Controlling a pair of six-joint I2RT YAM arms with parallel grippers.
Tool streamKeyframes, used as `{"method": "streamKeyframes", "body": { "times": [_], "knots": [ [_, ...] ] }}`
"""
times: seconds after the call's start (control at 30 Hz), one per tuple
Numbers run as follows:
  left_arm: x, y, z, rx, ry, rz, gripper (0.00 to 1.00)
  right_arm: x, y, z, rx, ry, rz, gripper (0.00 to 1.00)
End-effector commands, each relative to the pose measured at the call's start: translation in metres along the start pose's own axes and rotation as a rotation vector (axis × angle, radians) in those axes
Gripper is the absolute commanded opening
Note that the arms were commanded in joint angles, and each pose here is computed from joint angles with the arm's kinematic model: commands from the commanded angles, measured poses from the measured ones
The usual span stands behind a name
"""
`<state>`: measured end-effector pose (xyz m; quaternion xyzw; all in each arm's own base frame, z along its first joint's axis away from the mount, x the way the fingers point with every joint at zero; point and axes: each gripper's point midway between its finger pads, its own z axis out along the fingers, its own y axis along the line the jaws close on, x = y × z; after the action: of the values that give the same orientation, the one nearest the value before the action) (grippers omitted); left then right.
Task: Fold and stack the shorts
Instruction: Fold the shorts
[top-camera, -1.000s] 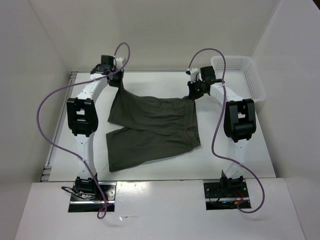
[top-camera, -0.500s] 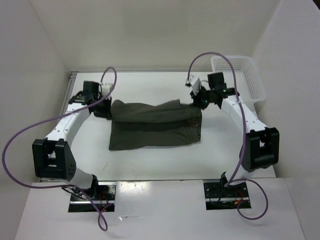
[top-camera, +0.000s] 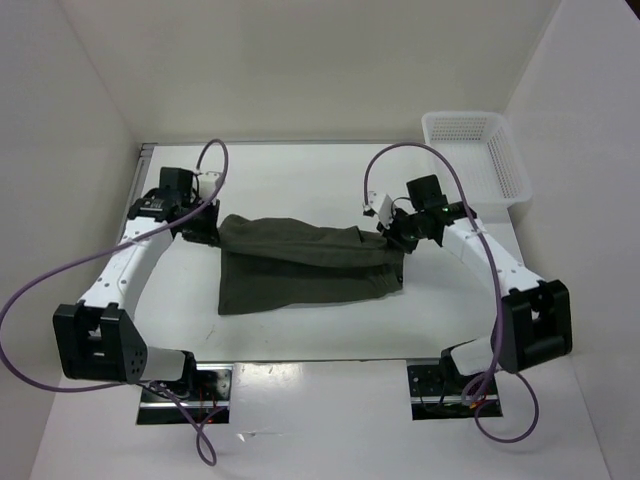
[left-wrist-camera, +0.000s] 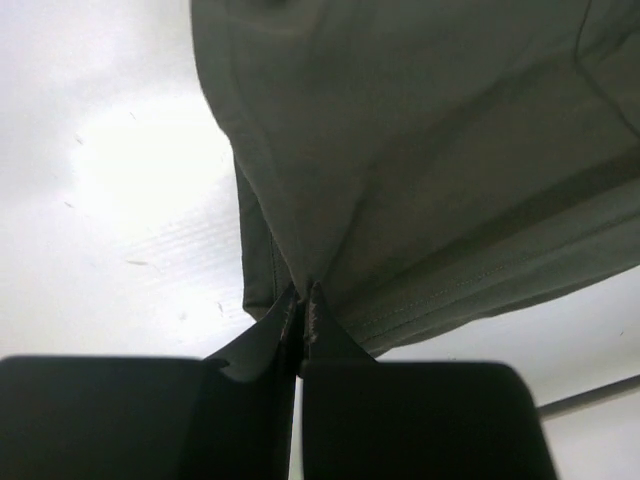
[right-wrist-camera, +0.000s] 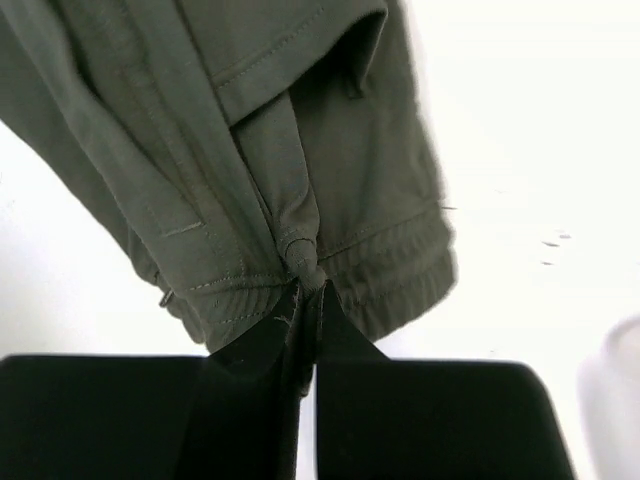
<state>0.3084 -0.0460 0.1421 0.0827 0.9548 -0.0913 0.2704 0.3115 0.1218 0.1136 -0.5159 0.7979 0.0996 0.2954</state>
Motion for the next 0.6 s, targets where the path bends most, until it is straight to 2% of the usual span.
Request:
{"method": "streamKeyframes", "body": {
  "times": [0.0,0.13,0.17,0.2,0.4,0.47,0.53,0.57],
  "knots": [
    [-0.027,0.001,-0.038,-0.035,-0.114,0.022,0.0,-0.019,-0.007,-0.042,0.075,-0.043,-0.091,0.0],
    [0.012,-0.012,-0.04,0.022,-0.023,0.004,0.0,-0.007,0.021,-0.052,-0.028,-0.013,-0.13,0.0],
    [0.023,-0.014,-0.037,0.028,-0.005,0.008,0.0,0.0,0.032,-0.05,-0.055,0.002,-0.129,0.0],
    [0.052,-0.018,-0.025,0.042,0.079,0.004,0.0,0.003,0.039,-0.048,-0.068,0.004,-0.15,0.0],
    [0.112,-0.027,-0.002,0.065,0.252,0.018,0.06,0.04,0.079,-0.016,-0.142,0.093,-0.225,0.0],
    [0.126,-0.026,0.003,0.067,0.297,0.009,0.07,0.056,0.086,-0.01,-0.163,0.126,-0.243,0.04],
    [0.125,-0.024,0.004,0.051,0.291,0.022,0.07,0.062,0.092,-0.009,-0.191,0.155,-0.311,0.08],
    [0.13,-0.024,0.006,0.051,0.31,0.019,0.07,0.069,0.099,-0.009,-0.219,0.172,-0.323,0.12]
  ]
}}
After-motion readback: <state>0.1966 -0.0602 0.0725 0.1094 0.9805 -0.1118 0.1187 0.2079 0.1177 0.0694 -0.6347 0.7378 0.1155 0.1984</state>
